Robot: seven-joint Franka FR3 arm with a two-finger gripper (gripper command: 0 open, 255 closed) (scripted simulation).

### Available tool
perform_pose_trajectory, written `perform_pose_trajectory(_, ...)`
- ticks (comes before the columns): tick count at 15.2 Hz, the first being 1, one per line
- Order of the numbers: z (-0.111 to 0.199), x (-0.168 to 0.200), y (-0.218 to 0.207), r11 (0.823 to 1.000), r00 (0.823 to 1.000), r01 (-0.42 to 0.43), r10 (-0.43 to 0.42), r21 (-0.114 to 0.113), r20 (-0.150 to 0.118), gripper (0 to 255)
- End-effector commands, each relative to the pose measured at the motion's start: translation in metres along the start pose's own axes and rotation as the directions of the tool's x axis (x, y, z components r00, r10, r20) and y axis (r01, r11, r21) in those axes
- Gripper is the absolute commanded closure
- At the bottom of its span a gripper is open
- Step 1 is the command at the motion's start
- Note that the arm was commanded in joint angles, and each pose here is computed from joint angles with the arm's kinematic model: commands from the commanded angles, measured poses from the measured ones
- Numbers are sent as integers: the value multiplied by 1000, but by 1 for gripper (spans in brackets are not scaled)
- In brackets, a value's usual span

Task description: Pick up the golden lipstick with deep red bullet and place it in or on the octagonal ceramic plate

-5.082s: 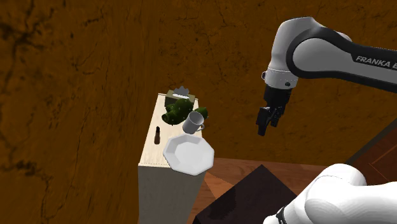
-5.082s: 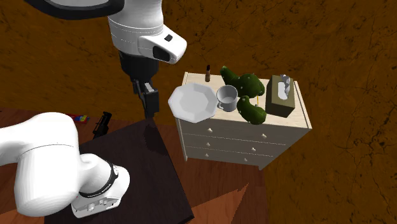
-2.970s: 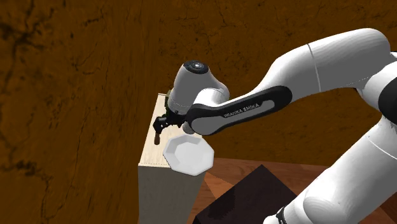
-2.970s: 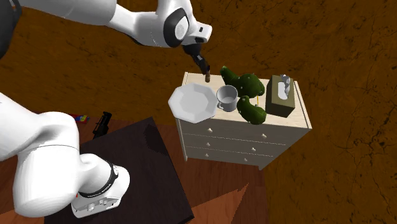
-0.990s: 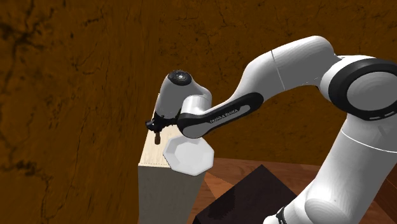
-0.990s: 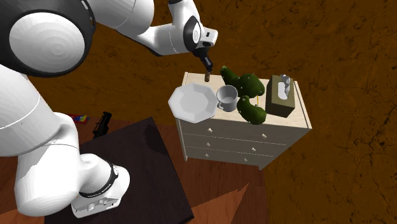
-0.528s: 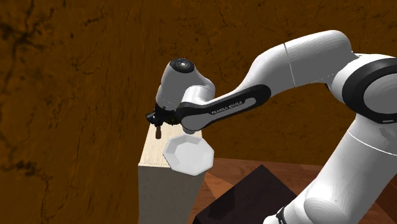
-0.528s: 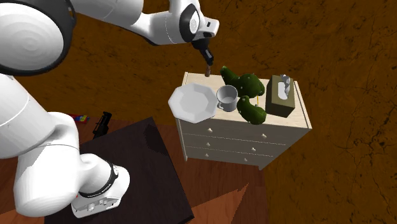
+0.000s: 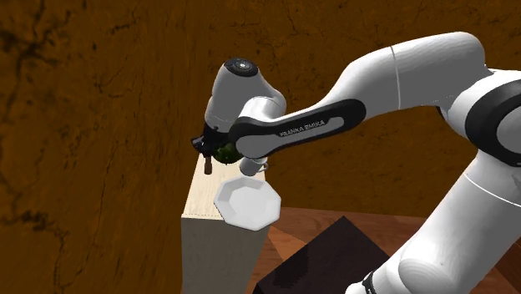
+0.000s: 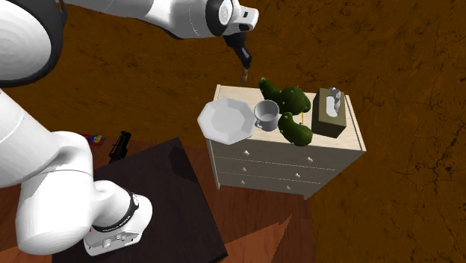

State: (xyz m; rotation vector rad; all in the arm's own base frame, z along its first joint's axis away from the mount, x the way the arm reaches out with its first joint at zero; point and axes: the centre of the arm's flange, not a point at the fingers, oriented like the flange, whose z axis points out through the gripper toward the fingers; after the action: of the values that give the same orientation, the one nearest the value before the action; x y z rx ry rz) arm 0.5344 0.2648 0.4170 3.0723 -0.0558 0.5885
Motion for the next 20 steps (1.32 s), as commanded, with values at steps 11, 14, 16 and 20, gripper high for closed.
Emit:
perform_pose_trajectory(11, -71, -89, 91, 1000, 1000, 0, 0, 0, 1, 255)
perform_pose_trajectory(14, -78, -107, 107, 1000, 1000, 0, 0, 0, 1, 255)
perform_pose_trajectory(16, -68, -111, 107, 1000, 1000, 0, 0, 0, 1, 255)
perform_pose_trajectory(20, -48, -119, 107, 1000, 1000, 0, 0, 0, 1, 255)
